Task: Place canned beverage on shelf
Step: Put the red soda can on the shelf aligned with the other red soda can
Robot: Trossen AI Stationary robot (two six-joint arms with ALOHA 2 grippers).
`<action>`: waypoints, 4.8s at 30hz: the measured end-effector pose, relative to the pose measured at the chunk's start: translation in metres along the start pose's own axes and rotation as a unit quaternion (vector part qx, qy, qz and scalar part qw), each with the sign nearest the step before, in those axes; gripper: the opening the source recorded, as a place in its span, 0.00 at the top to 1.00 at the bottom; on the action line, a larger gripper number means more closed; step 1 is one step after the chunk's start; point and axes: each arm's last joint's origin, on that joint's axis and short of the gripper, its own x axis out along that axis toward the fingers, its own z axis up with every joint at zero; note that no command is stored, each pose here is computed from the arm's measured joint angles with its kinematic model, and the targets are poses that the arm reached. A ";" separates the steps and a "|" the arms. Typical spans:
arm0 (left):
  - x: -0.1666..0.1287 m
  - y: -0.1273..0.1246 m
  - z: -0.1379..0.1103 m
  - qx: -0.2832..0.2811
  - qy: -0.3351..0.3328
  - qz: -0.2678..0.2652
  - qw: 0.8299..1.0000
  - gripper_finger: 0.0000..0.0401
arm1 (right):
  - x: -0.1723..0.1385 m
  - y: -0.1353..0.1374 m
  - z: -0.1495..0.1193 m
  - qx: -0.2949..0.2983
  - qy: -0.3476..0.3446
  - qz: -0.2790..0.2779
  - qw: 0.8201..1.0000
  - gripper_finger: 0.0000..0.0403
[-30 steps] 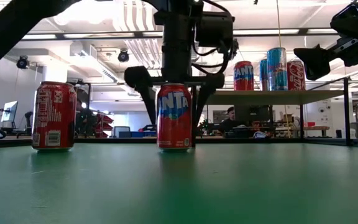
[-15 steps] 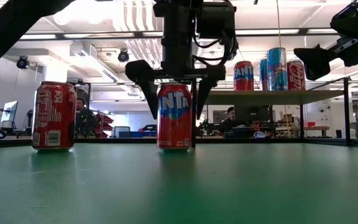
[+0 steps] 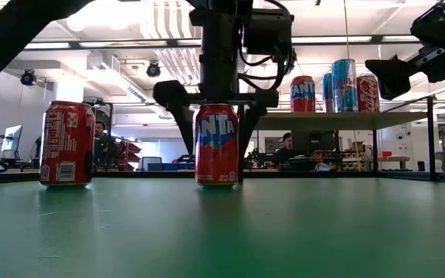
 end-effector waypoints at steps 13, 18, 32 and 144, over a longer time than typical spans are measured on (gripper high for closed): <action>-0.009 0.030 -0.016 -0.030 -0.024 -0.031 0.999 0.06 | 0.000 0.000 0.000 0.000 0.000 0.000 1.000 0.11; -0.005 0.043 -0.018 -0.010 -0.030 -0.064 0.997 0.06 | 0.000 0.000 0.000 0.000 0.000 0.000 1.000 0.11; -0.006 0.048 -0.017 0.106 -0.071 -0.072 0.989 0.06 | 0.000 0.000 0.000 0.000 0.000 0.000 1.000 0.11; 0.011 0.072 -0.080 0.213 -0.345 -0.265 0.875 0.29 | 0.000 0.000 0.000 0.000 0.000 0.000 1.000 0.11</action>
